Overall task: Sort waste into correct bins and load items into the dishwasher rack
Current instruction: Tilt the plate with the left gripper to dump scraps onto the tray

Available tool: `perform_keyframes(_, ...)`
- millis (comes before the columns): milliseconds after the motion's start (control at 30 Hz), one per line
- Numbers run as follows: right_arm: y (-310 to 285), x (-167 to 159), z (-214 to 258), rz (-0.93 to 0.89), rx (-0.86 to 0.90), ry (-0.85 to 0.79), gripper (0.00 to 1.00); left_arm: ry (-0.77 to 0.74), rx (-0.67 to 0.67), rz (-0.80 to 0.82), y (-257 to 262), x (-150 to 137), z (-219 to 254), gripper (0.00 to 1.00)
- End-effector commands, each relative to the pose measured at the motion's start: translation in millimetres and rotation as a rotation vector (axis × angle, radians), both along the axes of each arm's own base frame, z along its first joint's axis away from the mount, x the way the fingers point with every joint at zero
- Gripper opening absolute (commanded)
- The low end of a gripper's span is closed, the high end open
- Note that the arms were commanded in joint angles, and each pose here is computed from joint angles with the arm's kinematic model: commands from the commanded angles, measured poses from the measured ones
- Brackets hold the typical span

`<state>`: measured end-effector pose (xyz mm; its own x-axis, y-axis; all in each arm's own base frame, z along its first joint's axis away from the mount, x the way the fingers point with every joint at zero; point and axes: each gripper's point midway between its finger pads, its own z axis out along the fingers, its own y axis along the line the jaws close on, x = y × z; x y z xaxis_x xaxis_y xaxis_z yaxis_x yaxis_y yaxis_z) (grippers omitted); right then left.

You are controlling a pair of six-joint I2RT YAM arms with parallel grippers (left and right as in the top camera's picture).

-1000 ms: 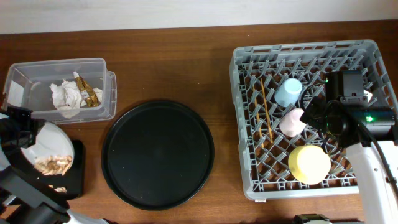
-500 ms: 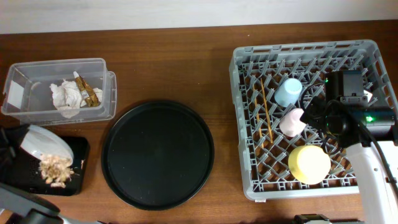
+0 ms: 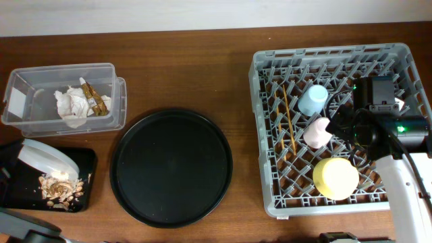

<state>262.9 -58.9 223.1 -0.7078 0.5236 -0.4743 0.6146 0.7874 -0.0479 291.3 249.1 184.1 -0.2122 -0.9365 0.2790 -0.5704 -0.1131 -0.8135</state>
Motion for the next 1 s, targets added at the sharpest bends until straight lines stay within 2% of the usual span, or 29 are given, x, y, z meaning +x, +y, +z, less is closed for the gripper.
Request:
perform_keyframes(0,-5.6,-1.1,5.3,-0.021,-0.02,-0.016,0.98,-0.001,0.116,0.007,20.5,1.7,-1.7,0.01)
perform_keyframes(67,-5.6,-1.0,5.3,-0.02,-0.02,-0.016,0.98,-0.038,0.021,-0.006,5.6,-1.8,6.9,0.01)
perform_keyframes(133,-5.6,-1.0,5.3,-0.021,-0.02,-0.016,0.98,-0.054,0.057,-0.003,11.9,0.4,7.7,0.01)
perform_keyframes(200,-5.6,-1.1,5.3,-0.021,-0.02,-0.016,0.98,-0.081,-0.059,-0.013,-5.6,-2.9,17.3,0.01)
perform_keyframes(267,-5.6,-1.1,5.3,-0.02,-0.02,-0.015,0.98,-0.094,-0.024,-0.014,-0.5,-0.6,17.3,0.01)
perform_keyframes(367,-5.6,-1.1,5.3,-0.021,-0.02,-0.016,0.99,-0.08,-0.108,-0.022,-15.7,-6.1,20.9,0.01)
perform_keyframes(433,-5.6,-1.0,5.3,-0.02,-0.02,-0.016,0.99,-0.104,-0.115,-0.031,-18.5,-5.5,25.0,0.01)
perform_keyframes(533,-5.6,-1.1,5.3,-0.02,-0.02,-0.015,0.98,-0.227,-0.123,-0.07,-29.0,-1.4,46.0,0.01)
perform_keyframes(633,-5.6,-1.0,5.3,-0.02,-0.02,-0.016,0.98,-0.191,-0.114,-0.074,-29.9,-3.3,40.3,0.01)
perform_keyframes(733,-5.6,-1.0,5.3,-0.02,-0.02,-0.016,0.98,-0.076,-0.139,-0.116,-48.1,-17.6,27.4,0.01)
perform_keyframes(967,-5.6,-1.0,5.3,-0.02,-0.02,-0.016,0.98,-0.189,-0.123,-0.283,-94.6,-10.0,50.8,0.01)
